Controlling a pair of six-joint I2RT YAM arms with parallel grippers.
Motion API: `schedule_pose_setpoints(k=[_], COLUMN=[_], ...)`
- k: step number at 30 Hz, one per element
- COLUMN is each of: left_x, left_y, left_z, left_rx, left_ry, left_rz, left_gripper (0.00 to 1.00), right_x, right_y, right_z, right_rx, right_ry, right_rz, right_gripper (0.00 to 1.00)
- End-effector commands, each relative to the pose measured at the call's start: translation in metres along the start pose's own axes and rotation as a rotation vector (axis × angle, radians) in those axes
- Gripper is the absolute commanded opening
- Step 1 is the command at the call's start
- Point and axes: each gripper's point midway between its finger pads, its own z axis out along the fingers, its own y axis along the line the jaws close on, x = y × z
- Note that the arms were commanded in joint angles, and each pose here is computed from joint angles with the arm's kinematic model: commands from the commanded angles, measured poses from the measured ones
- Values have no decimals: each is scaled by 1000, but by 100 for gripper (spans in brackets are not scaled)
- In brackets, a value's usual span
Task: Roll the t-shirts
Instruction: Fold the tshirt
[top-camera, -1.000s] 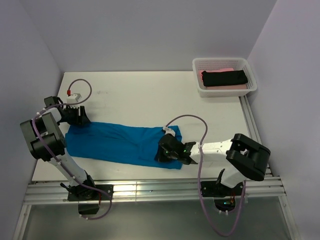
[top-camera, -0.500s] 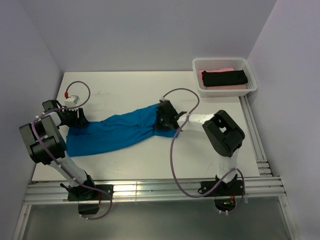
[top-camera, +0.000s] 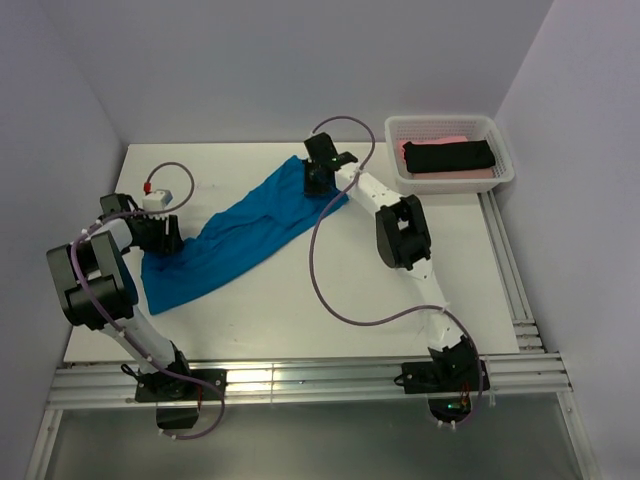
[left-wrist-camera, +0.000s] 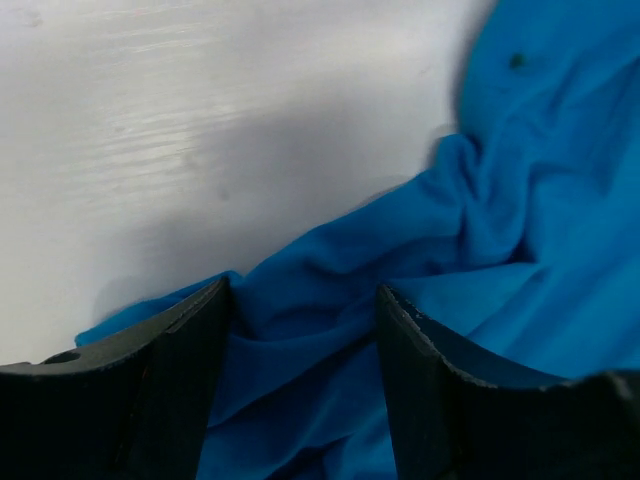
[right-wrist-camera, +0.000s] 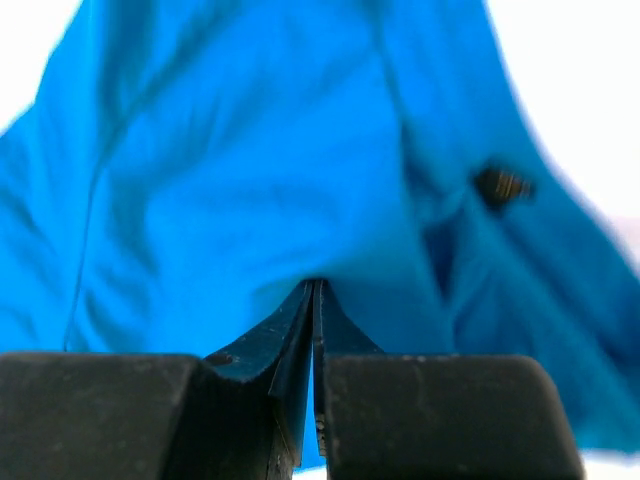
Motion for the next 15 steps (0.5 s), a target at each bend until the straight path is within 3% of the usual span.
schedule_pose_setpoints(k=[1,5,7,11,12,15], left_x=[22,12,7,13,17,23], left_y=[-31,-26,-22,-17,-15,-2], left_z=[0,-5,-11,-14,-15,-20], left_rx=[66,7,-25,-54,-63,-81], left_ry=[127,128,115,134,138,131], left_rz=[-48,-33,-25,-40,-50,-84], left_gripper=[65,65,66,66,66,66], right_x=[-7,-38,-26,-52,-75,-70], right_y=[-14,-24,-30,-25,-16,-15], right_z=[2,-10,-13,-49,-75,-103], right_rx=[-5,-93,-110,-168,-202,-223], right_ry=[57,-51,-52,-155,-247,-308], right_rz=[35,108,137,139,124,143], right_gripper=[10,10,10,10,13,21])
